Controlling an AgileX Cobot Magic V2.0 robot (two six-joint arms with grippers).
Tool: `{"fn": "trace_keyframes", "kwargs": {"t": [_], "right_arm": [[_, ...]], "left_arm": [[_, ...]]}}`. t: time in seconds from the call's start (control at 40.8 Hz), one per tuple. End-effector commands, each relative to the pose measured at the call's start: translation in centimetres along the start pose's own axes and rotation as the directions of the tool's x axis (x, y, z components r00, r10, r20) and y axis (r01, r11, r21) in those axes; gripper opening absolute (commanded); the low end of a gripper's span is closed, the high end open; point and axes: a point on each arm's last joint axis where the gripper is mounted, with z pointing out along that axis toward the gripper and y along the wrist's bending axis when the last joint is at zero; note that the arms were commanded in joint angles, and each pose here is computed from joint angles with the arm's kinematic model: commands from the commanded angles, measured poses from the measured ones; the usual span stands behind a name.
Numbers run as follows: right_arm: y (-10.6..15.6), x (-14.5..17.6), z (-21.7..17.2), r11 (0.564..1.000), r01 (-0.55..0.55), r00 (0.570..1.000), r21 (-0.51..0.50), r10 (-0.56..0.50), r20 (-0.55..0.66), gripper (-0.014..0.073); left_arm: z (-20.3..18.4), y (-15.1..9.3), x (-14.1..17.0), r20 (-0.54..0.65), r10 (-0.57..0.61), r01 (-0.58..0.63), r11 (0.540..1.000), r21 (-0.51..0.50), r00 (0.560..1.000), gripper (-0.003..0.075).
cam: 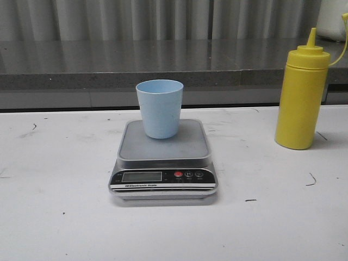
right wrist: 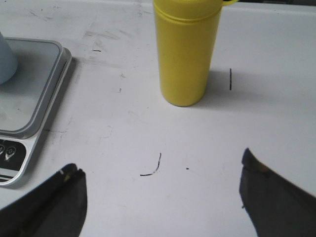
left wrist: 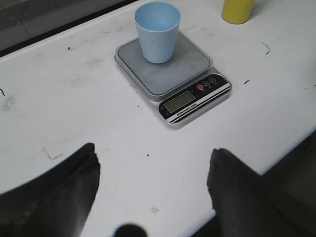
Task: Pour seasoning into cup on scale with both arms
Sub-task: 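Move the right gripper to the yellow squeeze bottle and grasp it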
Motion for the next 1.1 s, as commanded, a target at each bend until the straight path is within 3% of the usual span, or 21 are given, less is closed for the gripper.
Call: {"fn": "trace_keyframes", "kwargs": {"t": [0.0,0.196,0.392,0.539,0.857,1.078], "right_arm": [[0.1,-2.0,0.7,1.0,0.002,0.992,0.002,-0.003,0.127,0.0643],[-0.3,-0.9,4.0,0.999,-0.016,0.99,0.029,0.011,0.141,0.0643],[-1.2,1.1,6.4,0.994,-0.093,0.955,0.059,0.073,0.288,0.0643],[-1.0,1.7,8.6,0.997,-0.063,0.945,0.031,0.05,0.324,0.0643],[-1.3,2.5,12.3,0.999,-0.039,0.851,0.026,0.02,0.525,0.0643],[-1.7,3.6,14.4,0.998,-0.051,0.857,0.044,0.021,0.515,0.0643]], "left_arm": [[-0.5,-0.1,-1.3,0.094,-0.007,0.006,1.0,0.012,0.996,0.0461],[-0.5,-0.1,-1.3,0.094,-0.007,0.006,1.0,0.012,0.996,0.0461],[-0.5,-0.1,-1.3,0.094,-0.007,0.006,1.0,0.012,0.996,0.0461],[-0.5,-0.1,-1.3,0.094,-0.007,0.006,1.0,0.012,0.996,0.0461],[-0.5,-0.1,-1.3,0.094,-0.007,0.006,1.0,0.012,0.996,0.0461],[-0.5,-0.1,-1.3,0.094,-0.007,0.006,1.0,0.012,0.996,0.0461]]}}
